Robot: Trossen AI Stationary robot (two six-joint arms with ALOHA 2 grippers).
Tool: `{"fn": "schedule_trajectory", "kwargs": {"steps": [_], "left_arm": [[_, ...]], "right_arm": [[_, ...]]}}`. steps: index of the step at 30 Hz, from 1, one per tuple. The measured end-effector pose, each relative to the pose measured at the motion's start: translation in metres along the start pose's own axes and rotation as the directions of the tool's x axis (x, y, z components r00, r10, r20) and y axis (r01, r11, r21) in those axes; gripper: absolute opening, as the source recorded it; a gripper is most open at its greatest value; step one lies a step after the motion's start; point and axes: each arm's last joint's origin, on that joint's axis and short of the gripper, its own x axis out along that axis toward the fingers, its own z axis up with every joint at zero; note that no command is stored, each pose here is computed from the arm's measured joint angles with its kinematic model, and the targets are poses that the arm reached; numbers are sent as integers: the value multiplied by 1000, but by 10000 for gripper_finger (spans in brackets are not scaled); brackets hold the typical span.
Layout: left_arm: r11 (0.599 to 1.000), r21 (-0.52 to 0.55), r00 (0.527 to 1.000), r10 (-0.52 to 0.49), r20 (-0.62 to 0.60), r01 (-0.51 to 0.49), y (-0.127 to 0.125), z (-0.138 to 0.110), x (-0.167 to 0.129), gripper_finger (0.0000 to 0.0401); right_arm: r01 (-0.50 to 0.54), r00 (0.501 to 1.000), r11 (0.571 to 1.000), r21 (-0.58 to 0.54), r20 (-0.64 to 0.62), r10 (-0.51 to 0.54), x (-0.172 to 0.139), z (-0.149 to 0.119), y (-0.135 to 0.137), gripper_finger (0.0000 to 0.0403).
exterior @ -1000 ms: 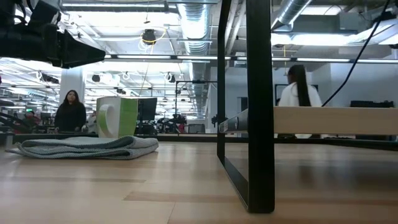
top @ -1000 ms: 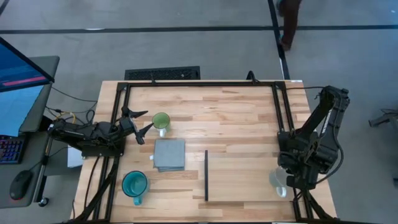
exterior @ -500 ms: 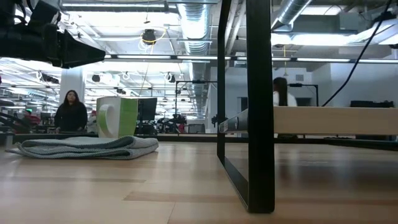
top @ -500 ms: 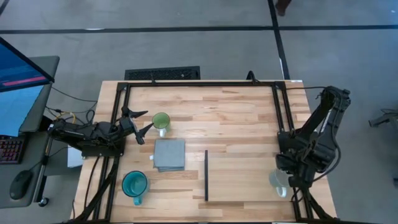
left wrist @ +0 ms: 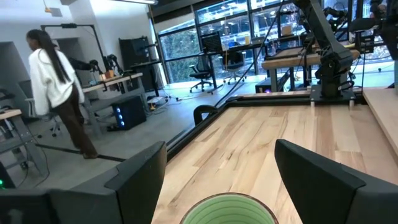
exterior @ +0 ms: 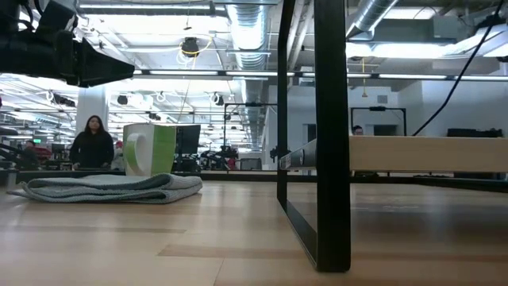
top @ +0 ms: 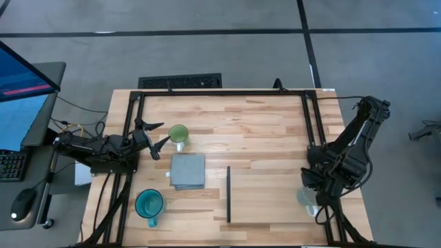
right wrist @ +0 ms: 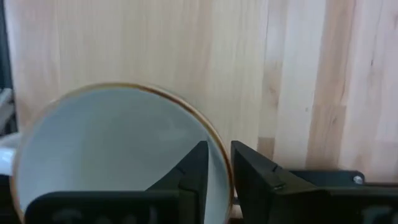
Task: Stack small to large cups/mugs on shelf
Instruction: Put the top blue mug on the shelf, then put the green mug on the shelf
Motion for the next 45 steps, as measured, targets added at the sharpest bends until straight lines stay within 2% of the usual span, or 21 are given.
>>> {"fn": "schedule_trajectory", "kwargs": {"steps": [7,16,35,40,45], "left_arm": [[1000,1,1000,0,-1,0,0,0,0,291],[1000,2,1000,-1,-2,1,0,0,0,291],[1000,2,1000,-1,-3,1,0,0,0,291],[1000,3,1000,-1,-3,1,0,0,0,291],[1000,3,1000,-1,-3,1,0,0,0,291]], "right_arm": [[-37,999,999,6,29,37,0,3,4,91],[-54,999,998,38,8,54,0,2,4,91],[-55,998,998,39,4,55,0,2,4,94],[-55,998,998,39,4,55,0,2,4,118],[-51,999,998,39,1,51,0,2,4,168]]}}
